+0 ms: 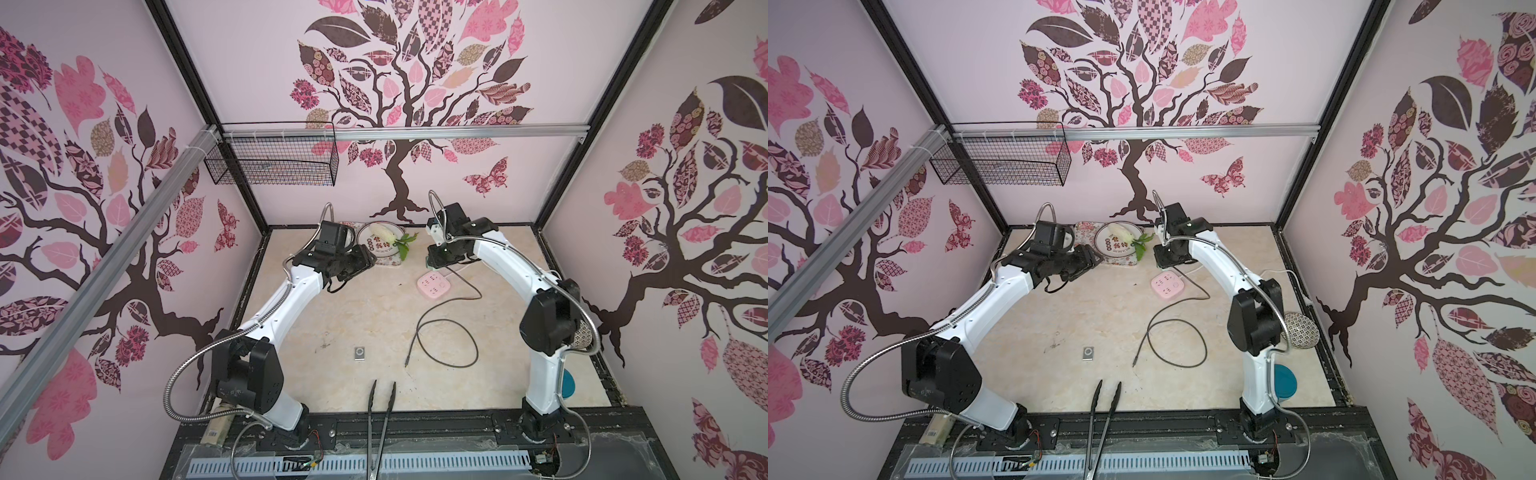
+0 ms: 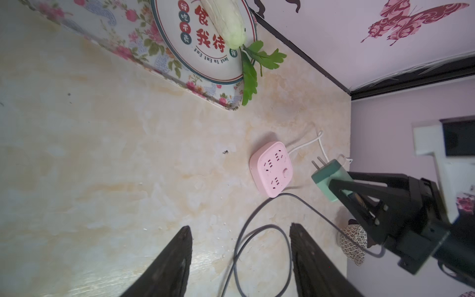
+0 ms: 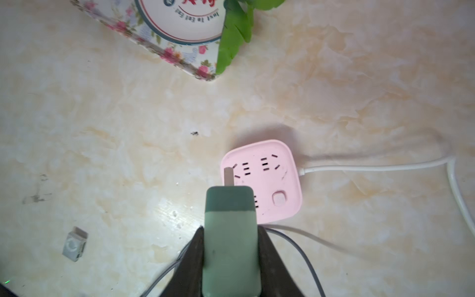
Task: Charge mp3
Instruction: Adjust the plug.
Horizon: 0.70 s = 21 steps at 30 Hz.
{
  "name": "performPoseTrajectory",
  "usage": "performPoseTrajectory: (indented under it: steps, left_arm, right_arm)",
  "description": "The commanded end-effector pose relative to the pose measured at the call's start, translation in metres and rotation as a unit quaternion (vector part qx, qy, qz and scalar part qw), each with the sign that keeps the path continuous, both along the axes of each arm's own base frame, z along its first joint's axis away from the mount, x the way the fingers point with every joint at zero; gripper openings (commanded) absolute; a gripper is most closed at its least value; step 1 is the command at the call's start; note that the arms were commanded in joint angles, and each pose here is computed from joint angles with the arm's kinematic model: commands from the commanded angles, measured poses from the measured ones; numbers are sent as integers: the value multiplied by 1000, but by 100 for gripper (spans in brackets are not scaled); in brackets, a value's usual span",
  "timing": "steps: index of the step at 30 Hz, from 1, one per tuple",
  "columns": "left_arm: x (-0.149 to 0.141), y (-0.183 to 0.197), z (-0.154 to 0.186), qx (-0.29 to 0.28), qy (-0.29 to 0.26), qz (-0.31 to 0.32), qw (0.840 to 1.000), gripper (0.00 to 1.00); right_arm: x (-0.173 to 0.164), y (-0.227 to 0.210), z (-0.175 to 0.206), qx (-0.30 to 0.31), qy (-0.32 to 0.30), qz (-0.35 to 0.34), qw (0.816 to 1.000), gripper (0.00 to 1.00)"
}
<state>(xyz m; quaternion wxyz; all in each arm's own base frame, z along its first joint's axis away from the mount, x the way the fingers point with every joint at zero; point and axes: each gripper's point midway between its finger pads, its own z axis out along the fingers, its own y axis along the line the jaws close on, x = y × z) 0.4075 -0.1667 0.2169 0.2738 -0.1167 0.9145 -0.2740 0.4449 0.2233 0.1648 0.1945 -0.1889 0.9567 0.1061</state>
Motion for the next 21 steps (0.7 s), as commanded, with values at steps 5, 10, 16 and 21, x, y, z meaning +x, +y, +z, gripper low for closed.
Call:
performPoseTrajectory:
  steps: [5, 10, 16, 21]
  left_arm:
    - [7, 30, -21, 81, -1, -41, 996, 62]
    - [11, 35, -39, 98, 21, -43, 994, 62]
    - [14, 38, -46, 110, 31, -43, 992, 61]
    - [14, 15, -46, 61, 29, -78, 995, 58]
  right_arm:
    - [-10, -3, -21, -79, 61, 93, 991, 0]
    - [-22, -13, -51, -135, 100, 135, 976, 0]
    - [-19, -16, -56, -155, 105, 154, 970, 0]
    - [-10, -27, -58, -192, 91, 150, 965, 0]
